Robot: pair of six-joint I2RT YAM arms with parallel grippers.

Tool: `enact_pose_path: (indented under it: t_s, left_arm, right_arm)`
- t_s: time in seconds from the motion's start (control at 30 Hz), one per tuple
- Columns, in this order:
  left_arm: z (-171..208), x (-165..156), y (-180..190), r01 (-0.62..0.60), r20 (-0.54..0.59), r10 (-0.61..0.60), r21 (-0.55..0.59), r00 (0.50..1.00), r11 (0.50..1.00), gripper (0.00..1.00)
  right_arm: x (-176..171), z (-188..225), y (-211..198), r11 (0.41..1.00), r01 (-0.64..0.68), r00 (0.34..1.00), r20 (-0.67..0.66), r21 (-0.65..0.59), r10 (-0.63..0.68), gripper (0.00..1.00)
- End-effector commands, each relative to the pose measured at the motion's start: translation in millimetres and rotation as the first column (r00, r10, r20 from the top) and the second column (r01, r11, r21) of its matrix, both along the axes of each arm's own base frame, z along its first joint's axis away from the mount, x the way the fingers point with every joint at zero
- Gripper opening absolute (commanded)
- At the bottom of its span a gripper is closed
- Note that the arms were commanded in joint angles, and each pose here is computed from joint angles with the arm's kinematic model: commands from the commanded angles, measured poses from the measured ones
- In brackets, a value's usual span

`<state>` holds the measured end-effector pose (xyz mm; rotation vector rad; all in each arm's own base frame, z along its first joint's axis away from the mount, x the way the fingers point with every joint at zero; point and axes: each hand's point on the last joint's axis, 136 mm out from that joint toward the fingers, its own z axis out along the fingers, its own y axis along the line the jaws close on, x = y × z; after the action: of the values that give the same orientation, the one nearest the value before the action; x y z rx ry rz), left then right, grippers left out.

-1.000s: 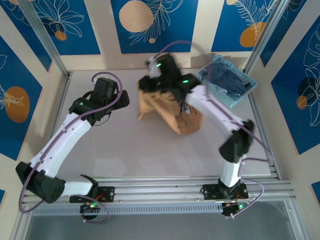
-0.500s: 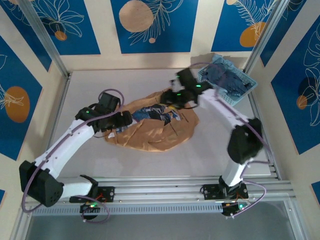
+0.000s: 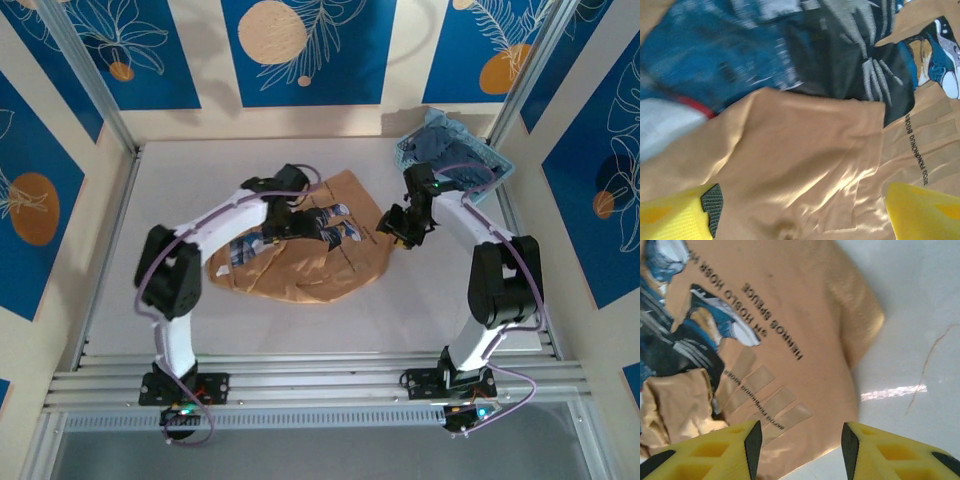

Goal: Fold and stack the t-shirts

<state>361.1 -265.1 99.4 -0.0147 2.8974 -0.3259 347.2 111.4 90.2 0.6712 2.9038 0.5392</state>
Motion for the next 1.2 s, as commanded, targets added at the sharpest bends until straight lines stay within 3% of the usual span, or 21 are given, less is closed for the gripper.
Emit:
enact_pose_path:
  t_s: [0.0,0.07,0.2,0.4,0.53,0.7,0.9,0.97,1.17]
  left_arm:
    - [-9,4,-18,0.106,-0.045,-0.103,0.077,0.994,0.991,0.85]
    - [-16,5,-33,0.122,-0.073,-0.116,0.083,0.991,0.989,0.83]
    - [-28,1,-38,0.144,-0.099,-0.127,0.201,0.987,0.969,0.81]
    - [-44,5,-52,0.17,-0.058,-0.161,0.273,0.985,0.947,0.77]
    - [-54,11,-66,0.195,-0.024,-0.197,0.3,0.98,0.934,0.69]
    - [-67,17,-60,0.182,-0.016,-0.19,0.378,0.982,0.908,0.62]
    - [-73,23,-60,0.183,0.002,-0.2,0.4,0.98,0.898,0.48]
    - [-73,24,-58,0.178,0.006,-0.198,0.407,0.98,0.896,0.4]
    - [-55,29,-58,0.164,0.054,-0.202,0.403,0.978,0.9,0.31]
  right_arm:
    - [3,-7,-18,0.998,0.033,0.999,-0.041,-0.049,-0.035,0.49]
    - [4,-10,-23,0.997,0.026,0.998,-0.052,-0.076,-0.03,0.49]
    - [4,-13,-31,0.995,0.039,0.997,-0.064,-0.092,-0.045,0.48]
    - [0,-11,-34,0.996,0.049,0.997,-0.056,-0.072,-0.054,0.48]
    - [-5,-10,-35,0.997,0.054,0.997,-0.056,-0.06,-0.057,0.48]
    - [-8,-8,-37,0.997,0.06,0.997,-0.052,-0.042,-0.062,0.48]
    - [-10,-3,-39,0.997,0.068,0.997,-0.041,-0.027,-0.069,0.48]
    - [-10,-2,-39,0.997,0.068,0.997,-0.04,-0.023,-0.069,0.48]
    - [-9,-3,-39,0.997,0.069,0.997,-0.038,-0.021,-0.07,0.48]
